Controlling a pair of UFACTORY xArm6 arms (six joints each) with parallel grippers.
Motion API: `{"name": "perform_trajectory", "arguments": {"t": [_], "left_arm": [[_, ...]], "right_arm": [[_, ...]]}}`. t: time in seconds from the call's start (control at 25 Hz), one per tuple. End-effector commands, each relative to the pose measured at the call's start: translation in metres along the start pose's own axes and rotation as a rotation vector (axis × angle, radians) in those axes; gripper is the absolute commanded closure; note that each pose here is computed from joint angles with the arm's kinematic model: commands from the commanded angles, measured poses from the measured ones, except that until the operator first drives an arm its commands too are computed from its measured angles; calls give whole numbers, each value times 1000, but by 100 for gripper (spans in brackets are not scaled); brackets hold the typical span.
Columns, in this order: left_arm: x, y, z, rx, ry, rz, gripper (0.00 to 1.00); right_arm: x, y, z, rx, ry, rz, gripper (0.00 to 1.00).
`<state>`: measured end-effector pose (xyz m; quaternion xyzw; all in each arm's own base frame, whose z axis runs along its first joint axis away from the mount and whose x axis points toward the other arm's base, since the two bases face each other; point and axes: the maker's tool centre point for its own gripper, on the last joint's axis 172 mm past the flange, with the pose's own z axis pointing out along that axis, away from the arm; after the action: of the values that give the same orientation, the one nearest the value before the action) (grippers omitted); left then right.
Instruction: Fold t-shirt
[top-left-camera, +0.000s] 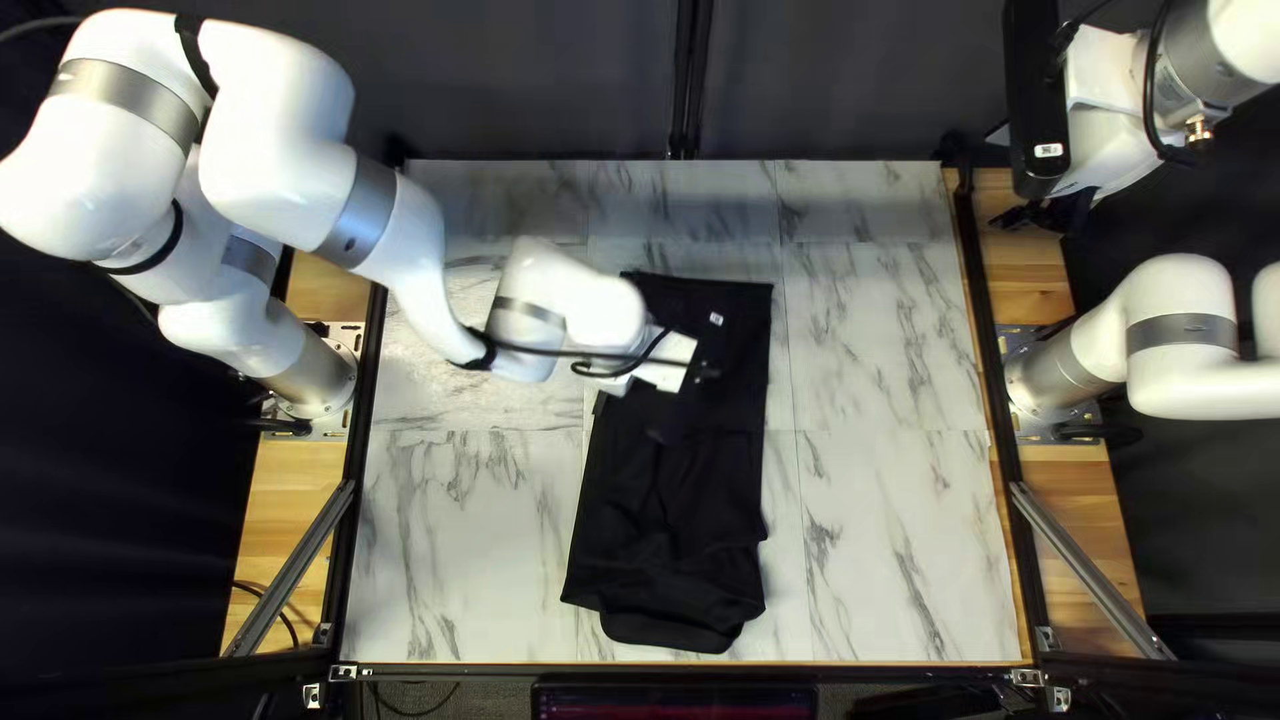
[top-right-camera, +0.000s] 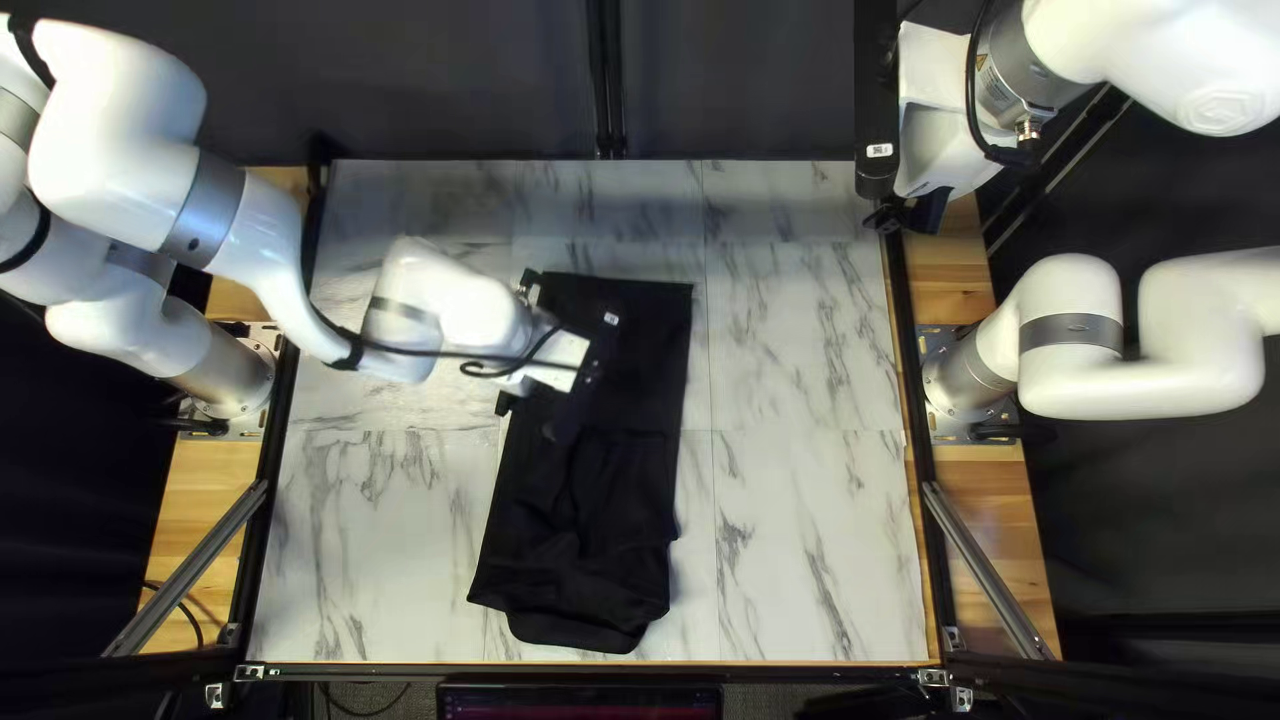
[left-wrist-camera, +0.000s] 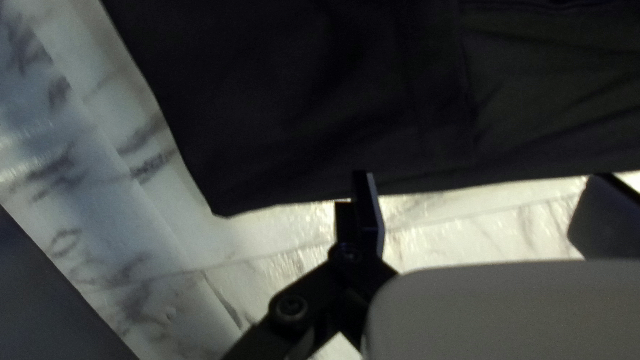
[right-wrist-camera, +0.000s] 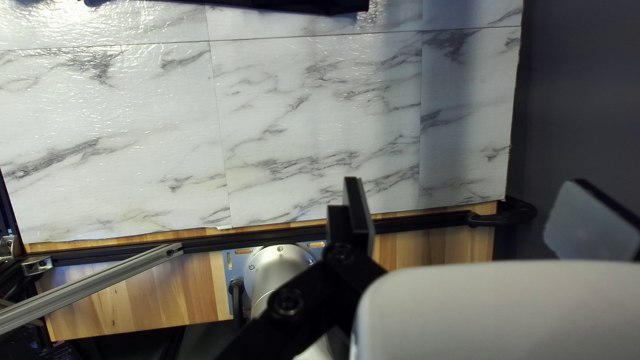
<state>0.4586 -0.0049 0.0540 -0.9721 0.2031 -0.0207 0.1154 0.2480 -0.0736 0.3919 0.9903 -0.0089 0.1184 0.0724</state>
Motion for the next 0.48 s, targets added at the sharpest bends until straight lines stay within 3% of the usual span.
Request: {"name": "perform_trajectory", "arguments": {"t": [0.04, 0.2, 0.36, 0.48], "left_arm": [[-3, -1, 13, 7, -3, 5, 0], [-6, -5, 23, 9, 5, 6, 0], [-8, -7, 25, 10, 15, 5, 12], [-9, -8, 29, 6, 18, 3, 12]], "right_arm": [[0, 0, 0, 0, 0, 0, 0], [0, 0, 0, 0, 0, 0, 0], [0, 0, 0, 0, 0, 0, 0], [0, 0, 0, 0, 0, 0, 0]]}}
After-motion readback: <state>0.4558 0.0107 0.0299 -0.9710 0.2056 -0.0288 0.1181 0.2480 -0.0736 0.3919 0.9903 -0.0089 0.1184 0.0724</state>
